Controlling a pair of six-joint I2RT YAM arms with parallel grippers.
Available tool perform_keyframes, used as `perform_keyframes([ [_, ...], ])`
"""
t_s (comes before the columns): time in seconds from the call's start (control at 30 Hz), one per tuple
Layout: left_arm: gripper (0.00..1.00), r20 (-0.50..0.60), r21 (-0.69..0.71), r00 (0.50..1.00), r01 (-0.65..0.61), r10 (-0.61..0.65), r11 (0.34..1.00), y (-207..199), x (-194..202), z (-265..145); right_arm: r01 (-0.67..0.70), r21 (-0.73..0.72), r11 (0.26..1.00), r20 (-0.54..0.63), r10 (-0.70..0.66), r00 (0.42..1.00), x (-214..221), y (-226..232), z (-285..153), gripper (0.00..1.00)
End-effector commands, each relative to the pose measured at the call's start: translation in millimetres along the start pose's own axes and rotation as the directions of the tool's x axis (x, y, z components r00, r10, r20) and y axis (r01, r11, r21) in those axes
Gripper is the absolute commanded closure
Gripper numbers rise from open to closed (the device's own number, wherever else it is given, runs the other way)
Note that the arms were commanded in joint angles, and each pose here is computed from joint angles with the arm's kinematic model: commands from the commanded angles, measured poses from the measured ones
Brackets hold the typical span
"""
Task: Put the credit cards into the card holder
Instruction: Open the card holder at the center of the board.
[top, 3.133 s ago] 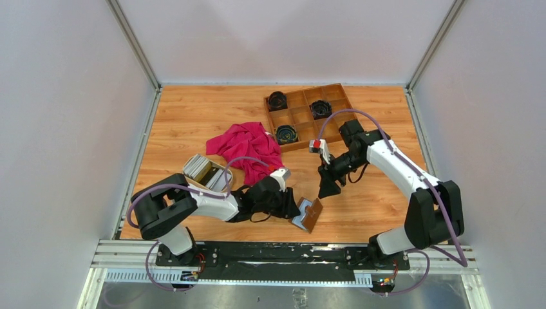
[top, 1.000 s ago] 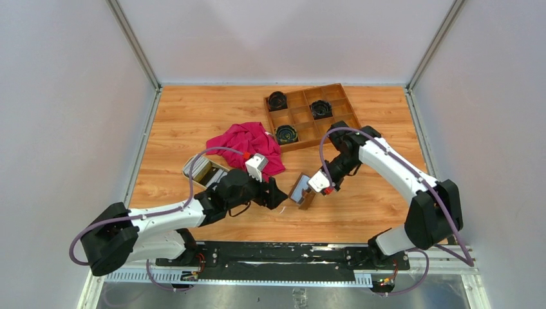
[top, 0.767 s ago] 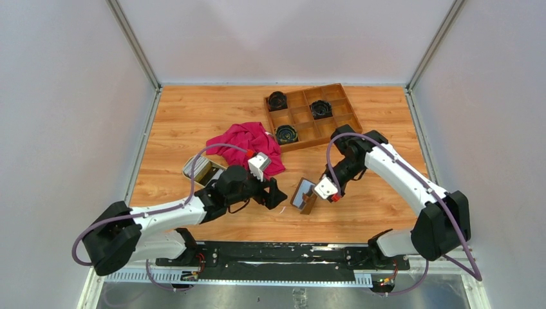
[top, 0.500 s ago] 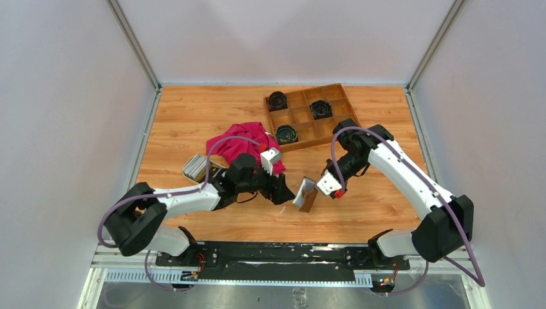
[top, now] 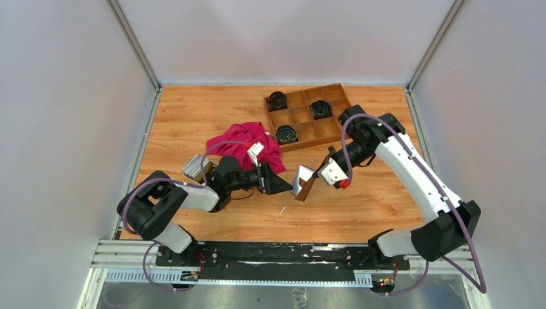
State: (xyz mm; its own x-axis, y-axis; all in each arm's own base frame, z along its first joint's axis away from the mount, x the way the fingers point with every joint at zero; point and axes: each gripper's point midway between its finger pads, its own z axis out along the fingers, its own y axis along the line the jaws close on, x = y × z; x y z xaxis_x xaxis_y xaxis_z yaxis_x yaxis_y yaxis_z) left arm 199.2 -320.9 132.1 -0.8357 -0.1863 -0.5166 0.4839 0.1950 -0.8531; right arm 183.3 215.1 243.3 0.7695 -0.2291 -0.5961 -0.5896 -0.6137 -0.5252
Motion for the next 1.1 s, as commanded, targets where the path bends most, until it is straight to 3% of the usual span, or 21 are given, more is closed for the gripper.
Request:
perform_keyframes([
  [0.0, 0.19, 0.077, 0.125, 0.99, 0.107, -0.117, 0.986, -21.0, -13.7, -9.7, 0.103, 0.048, 0.994, 0.038, -0.105, 0.994, -14.0, -15.4, -10.6, 1.0],
  [0.33, 0.19, 0.092, 0.17, 0.978, 0.168, -0.185, 0.971, -24.7, -20.9, -12.4, 0.109, 0.092, 0.99, 0.07, -0.116, 0.991, -30.0, -26.9, -20.0, 1.0],
  [0.67, 0.28, 0.11, 0.182, 0.959, 0.237, -0.26, 0.954, -28.5, -30.3, -11.2, 0.136, 0.132, 0.982, 0.078, -0.147, 0.986, -47.1, -39.2, -32.6, 1.0],
  [0.9, 0.29, 0.091, 0.252, 0.961, 0.23, -0.259, 0.94, -55.0, -41.6, -11.8, 0.134, 0.146, 0.98, 0.102, -0.15, 0.983, -50.4, -40.7, -31.3, 1.0],
  [1.07, 0.41, 0.075, 0.275, 0.96, 0.241, -0.27, 0.931, -64.3, -44.0, -12.4, 0.129, 0.157, 0.979, 0.119, -0.148, 0.982, -49.7, -42.8, -29.0, 1.0],
])
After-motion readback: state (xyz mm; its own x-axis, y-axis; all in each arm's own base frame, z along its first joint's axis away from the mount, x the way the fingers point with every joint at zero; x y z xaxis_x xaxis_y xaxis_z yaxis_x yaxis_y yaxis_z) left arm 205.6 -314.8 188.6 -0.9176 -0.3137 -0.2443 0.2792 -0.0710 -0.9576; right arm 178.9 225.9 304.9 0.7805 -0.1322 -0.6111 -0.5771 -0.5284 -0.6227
